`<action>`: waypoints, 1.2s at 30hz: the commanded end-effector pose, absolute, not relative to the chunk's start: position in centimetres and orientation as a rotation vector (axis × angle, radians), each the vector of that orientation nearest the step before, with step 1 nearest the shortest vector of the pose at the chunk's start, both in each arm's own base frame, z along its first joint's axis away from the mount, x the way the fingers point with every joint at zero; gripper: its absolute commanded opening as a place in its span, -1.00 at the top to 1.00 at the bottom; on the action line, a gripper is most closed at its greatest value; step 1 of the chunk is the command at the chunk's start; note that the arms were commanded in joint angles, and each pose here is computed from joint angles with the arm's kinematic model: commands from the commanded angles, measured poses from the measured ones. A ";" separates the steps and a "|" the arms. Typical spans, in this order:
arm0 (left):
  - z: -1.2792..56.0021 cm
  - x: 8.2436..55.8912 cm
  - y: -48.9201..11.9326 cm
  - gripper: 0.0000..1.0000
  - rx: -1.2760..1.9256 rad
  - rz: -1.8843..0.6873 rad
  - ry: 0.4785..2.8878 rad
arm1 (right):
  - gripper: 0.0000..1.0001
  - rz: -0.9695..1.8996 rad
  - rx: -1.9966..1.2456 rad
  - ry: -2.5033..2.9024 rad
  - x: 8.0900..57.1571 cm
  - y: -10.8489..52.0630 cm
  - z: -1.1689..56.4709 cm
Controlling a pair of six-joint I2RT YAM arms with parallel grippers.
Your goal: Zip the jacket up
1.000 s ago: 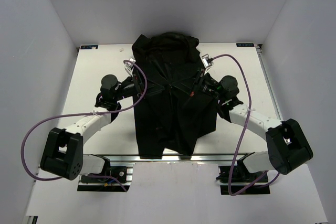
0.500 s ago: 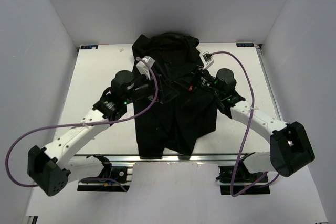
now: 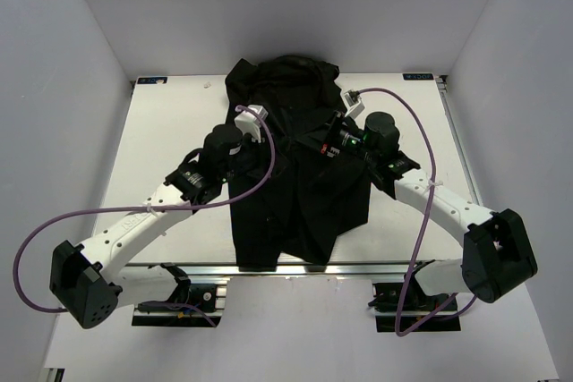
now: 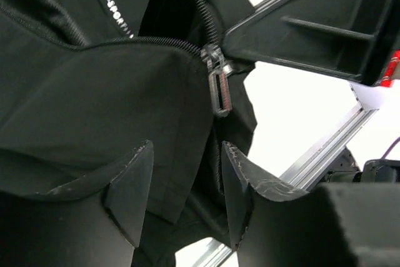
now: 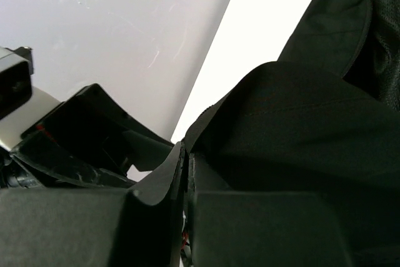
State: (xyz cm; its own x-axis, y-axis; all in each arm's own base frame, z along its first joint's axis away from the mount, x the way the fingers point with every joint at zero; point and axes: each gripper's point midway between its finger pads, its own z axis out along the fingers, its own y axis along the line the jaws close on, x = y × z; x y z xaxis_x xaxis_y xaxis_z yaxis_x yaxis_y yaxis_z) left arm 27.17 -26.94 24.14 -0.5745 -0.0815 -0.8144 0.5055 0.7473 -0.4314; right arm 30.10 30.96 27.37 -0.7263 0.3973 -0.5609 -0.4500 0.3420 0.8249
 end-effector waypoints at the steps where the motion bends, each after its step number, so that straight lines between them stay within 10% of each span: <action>1: 26.3 27.6 -27.4 -0.11 0.341 -0.844 1.949 | 1.00 1.489 -0.109 1.777 29.9 31.2 31.3; 11: 27.8 28.9 -29.4 0.10 0.391 -0.884 1.896 | 1.00 1.479 -0.144 1.794 29.7 31.3 31.0; 17: 29.8 30.8 -27.9 0.76 0.304 -0.767 1.857 | 1.00 1.485 -0.175 1.823 29.2 31.4 30.4; 22: 31.5 31.0 -28.6 0.81 0.366 -0.777 1.816 | 1.00 1.458 -0.193 1.847 29.1 31.3 29.7; 36: 31.1 30.9 -28.5 -0.43 0.385 -0.750 1.872 | 1.00 1.474 -0.215 1.816 28.8 31.4 29.9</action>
State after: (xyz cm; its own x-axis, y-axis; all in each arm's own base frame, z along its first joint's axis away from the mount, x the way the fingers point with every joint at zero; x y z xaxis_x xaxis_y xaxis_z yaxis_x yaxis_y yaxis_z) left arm 31.26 -29.05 29.25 -0.4224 -0.0505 -0.9050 0.5842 0.7482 -0.3144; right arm 29.11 31.22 27.06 -0.7407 0.3084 -0.5968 -0.4909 0.3580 0.7943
